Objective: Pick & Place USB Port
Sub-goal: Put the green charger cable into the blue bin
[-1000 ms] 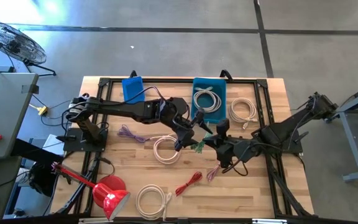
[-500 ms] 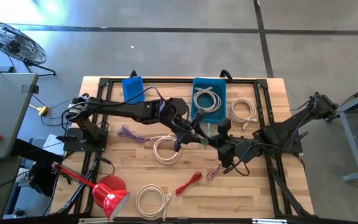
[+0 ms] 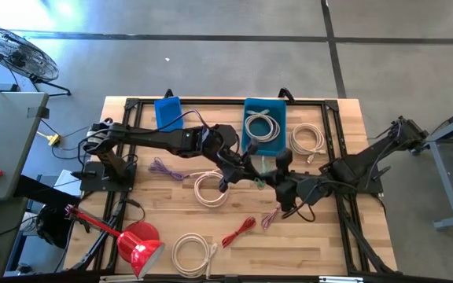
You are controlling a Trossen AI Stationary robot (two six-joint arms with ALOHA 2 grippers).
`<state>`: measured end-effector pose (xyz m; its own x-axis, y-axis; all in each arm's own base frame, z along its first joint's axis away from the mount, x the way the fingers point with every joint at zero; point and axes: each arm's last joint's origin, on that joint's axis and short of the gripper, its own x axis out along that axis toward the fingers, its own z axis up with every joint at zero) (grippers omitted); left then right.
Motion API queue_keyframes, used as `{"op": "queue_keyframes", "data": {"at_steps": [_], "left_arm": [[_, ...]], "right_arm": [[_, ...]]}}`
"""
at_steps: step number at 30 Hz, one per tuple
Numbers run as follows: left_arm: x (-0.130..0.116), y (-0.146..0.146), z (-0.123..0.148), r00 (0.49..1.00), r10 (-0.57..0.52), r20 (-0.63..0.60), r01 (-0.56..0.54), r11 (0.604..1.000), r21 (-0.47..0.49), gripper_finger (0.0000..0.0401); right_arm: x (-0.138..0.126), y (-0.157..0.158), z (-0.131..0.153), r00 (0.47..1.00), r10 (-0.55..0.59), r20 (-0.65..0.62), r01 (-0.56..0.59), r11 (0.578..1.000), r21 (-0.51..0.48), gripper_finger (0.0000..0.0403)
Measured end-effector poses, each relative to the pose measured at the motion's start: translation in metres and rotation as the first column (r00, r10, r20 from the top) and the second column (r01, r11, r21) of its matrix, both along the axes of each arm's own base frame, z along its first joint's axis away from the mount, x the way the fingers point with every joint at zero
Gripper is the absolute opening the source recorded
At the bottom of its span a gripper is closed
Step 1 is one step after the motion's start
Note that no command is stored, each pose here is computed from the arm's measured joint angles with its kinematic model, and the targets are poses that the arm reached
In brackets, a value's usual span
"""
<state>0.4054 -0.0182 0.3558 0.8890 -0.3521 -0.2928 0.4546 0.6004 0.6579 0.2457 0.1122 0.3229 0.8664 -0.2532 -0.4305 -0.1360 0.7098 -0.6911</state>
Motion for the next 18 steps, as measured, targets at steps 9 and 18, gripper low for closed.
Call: {"op": "queue_keyframes", "data": {"at_steps": [9, 18], "left_arm": [[0.001, 0.005, -0.001, 0.989, 0.145, -0.010, -0.144, 0.988, 0.050, 0.0004], [-0.002, 0.016, -0.009, 0.882, 0.470, -0.028, -0.449, 0.859, 0.247, 0.0004]], "right_arm": [[-0.006, -0.002, -0.002, 0.969, -0.237, 0.073, 0.237, 0.971, 0.014, 0.0115], [-0.021, 0.004, -0.009, 0.944, -0.322, 0.070, 0.325, 0.945, -0.033, 0.0175]]}}
